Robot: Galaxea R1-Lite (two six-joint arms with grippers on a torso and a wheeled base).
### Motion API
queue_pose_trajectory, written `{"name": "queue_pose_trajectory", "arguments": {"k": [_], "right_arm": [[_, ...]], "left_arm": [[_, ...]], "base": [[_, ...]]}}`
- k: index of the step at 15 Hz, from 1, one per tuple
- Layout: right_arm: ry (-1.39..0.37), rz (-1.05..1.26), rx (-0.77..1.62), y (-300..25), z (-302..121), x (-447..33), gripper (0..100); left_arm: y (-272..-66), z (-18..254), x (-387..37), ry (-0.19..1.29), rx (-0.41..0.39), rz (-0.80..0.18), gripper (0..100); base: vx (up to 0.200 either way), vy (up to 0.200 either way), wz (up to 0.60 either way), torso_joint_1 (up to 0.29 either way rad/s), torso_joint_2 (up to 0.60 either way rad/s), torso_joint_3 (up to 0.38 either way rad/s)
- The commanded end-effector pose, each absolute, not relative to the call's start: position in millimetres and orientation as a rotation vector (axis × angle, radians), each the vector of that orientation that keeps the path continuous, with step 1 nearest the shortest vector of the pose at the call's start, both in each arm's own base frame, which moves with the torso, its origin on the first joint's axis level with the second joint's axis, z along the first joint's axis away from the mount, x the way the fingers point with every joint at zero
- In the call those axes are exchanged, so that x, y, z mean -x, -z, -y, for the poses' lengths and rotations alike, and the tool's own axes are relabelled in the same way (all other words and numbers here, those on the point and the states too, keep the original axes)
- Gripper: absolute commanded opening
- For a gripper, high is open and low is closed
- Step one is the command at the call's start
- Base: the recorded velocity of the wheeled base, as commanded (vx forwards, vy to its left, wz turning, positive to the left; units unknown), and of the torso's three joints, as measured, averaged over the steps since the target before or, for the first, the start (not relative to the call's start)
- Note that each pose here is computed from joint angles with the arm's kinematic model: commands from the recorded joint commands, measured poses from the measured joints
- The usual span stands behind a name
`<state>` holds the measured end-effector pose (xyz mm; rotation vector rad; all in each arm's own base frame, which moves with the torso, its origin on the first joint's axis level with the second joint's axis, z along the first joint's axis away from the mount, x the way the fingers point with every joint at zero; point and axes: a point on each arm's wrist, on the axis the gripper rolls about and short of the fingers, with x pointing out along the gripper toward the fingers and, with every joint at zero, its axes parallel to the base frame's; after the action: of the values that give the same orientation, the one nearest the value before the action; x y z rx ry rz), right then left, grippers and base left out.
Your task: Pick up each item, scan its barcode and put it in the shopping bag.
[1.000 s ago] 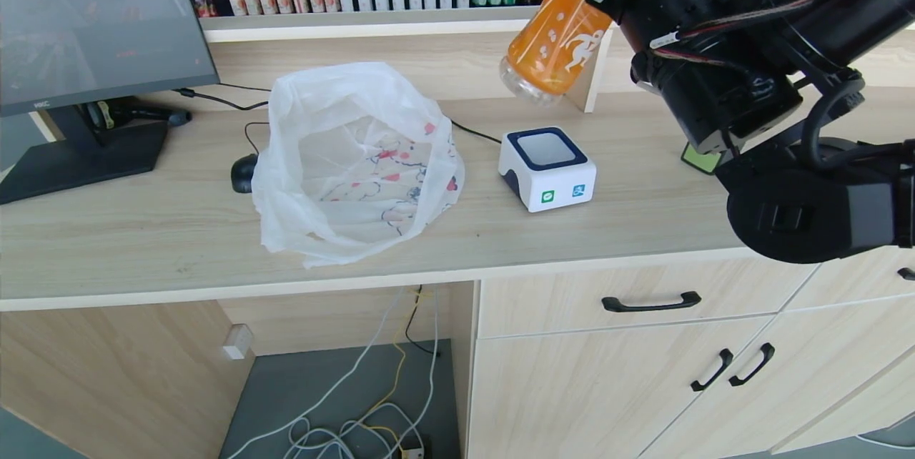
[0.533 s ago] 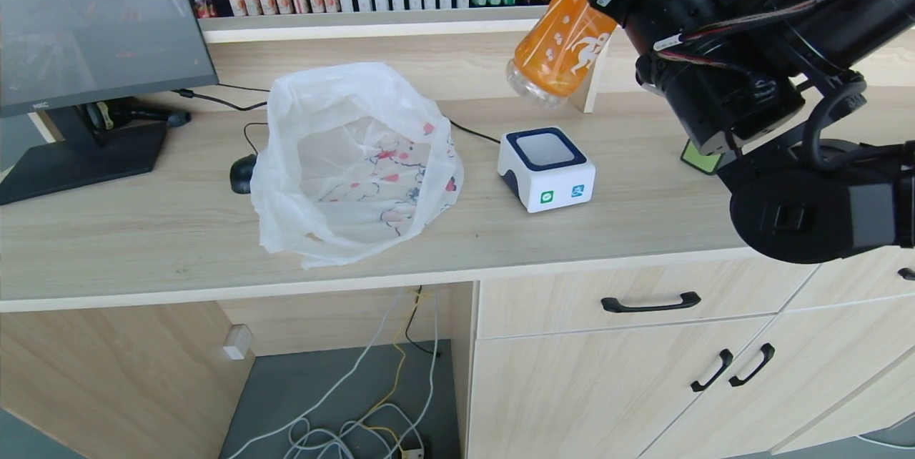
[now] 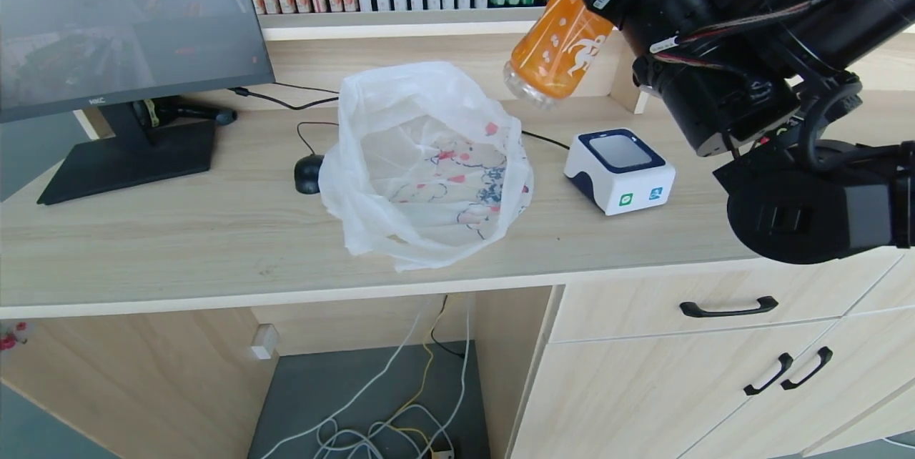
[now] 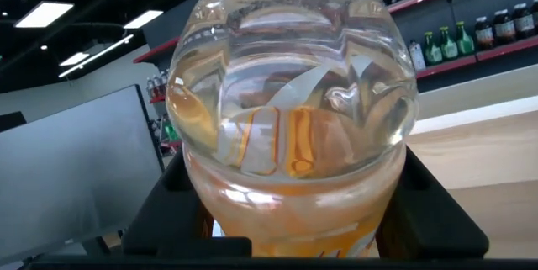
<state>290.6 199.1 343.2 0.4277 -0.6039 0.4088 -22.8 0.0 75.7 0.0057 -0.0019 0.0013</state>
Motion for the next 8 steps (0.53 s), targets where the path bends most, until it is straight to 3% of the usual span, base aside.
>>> {"name": "queue_pose_trajectory", "arguments": {"k": [1, 5, 8], "right_arm": [[-0.409, 0.605, -0.428, -343.2, -199.4, -290.5, 0], [-0.409, 0.600, -0.426, -342.5, -199.5, -290.7, 0], [-0.415, 0.597, -0.421, -341.4, -200.3, -291.6, 0]], "left_arm": [[-75.8, 0.0, 22.8, -0.002, -0.006, 0.003, 100], [-75.8, 0.0, 22.8, -0.002, -0.009, 0.003, 100], [-75.8, 0.0, 22.8, -0.002, -0.008, 0.003, 100]], "base": [[0.000, 0.200, 0.00, 0.007, 0.01, 0.002], [0.000, 0.200, 0.00, -0.001, 0.01, 0.004], [0.000, 0.000, 0.00, 0.000, 0.00, 0.000]]}}
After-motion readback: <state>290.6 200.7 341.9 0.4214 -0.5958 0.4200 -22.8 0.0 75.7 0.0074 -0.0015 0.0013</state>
